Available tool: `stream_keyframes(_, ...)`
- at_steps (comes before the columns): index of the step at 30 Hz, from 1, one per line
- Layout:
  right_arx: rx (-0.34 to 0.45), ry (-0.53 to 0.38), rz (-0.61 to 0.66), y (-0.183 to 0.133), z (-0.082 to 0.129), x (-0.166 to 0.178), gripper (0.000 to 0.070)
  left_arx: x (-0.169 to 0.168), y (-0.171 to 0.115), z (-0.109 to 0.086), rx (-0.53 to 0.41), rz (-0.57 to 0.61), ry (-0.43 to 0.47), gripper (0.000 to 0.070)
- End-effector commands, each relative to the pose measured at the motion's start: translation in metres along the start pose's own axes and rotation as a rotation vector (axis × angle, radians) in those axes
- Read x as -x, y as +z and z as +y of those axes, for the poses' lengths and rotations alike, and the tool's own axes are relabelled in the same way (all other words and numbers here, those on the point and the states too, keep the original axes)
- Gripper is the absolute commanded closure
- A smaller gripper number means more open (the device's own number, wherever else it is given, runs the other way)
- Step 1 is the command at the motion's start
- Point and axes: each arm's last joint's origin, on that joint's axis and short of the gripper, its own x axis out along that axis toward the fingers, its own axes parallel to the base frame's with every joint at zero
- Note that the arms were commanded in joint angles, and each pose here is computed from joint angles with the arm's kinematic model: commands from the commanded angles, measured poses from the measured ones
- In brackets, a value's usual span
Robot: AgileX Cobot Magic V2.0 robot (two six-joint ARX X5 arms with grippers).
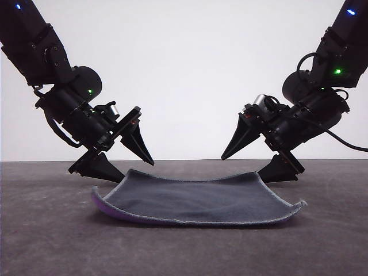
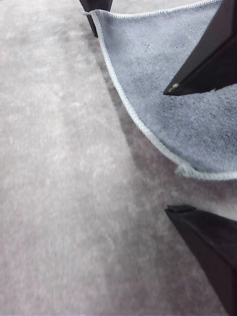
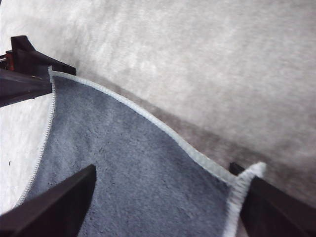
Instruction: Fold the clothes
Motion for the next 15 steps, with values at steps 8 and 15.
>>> stream_keyframes(8,-0.025,-0.013,0.002,0.0007,-0.0132,0.0009,0.0443,-0.0059,0.0004,0.0018,-0.026,0.028,-0.004,0.0444)
stream_keyframes(15,-0.014,-0.016,-0.003,0.0011,-0.0149,0.0027,0.0688,-0.0059,0.0007,0.0018,-0.042,0.026,-0.003,0.0648)
